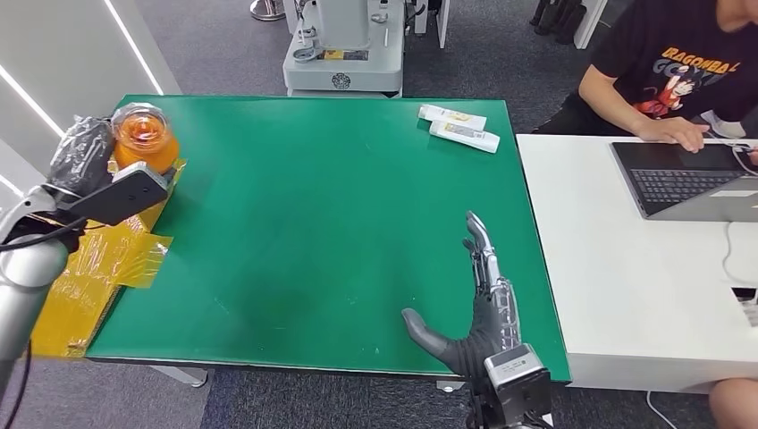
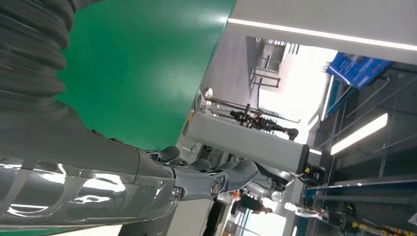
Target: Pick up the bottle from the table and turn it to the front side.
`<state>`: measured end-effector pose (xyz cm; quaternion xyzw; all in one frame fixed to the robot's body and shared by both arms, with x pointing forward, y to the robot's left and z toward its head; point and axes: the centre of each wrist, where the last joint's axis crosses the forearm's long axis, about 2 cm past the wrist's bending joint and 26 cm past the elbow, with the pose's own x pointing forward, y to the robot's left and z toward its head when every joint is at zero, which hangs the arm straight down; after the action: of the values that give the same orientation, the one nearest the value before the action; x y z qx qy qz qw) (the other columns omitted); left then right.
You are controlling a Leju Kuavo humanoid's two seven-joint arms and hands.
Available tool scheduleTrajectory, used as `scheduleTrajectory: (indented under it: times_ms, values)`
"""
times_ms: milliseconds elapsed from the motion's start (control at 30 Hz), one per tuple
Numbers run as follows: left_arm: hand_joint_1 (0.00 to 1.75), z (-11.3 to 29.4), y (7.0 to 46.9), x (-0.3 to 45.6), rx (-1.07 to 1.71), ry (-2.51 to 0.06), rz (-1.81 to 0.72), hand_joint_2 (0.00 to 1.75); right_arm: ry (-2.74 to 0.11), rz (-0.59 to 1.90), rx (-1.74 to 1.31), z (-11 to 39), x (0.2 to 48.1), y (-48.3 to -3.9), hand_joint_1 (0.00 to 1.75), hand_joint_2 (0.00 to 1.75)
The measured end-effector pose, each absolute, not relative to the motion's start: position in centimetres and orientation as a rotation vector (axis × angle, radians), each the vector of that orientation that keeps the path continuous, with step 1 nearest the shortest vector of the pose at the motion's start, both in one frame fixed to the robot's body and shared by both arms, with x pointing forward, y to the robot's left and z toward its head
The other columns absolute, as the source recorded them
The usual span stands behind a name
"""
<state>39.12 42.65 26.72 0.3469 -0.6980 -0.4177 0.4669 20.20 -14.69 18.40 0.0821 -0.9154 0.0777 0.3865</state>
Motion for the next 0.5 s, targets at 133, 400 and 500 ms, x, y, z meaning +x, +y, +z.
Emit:
scheduleTrajectory:
  times_ms: [133, 400, 500]
  values:
    - [1.75, 27.6, 45.3, 38.7, 0.927, -1.658, -1.066, 1.75, -2.330, 0.198, 0.220, 18.6, 20.1, -14.6, 0.00, 1.75]
    - [1.75, 28.0, 47.2, 38.2, 1.042, -1.576, -1.142, 1.75, -2.325, 0.218, 0.248, 18.7, 20.1, -14.4, 0.00, 1.75]
    - [1.75, 27.7, 48.2, 37.5, 1.233, -1.469, -1.296, 1.75, -2.316, 0.249, 0.290, 18.8, 20.2, -14.3, 0.00, 1.75]
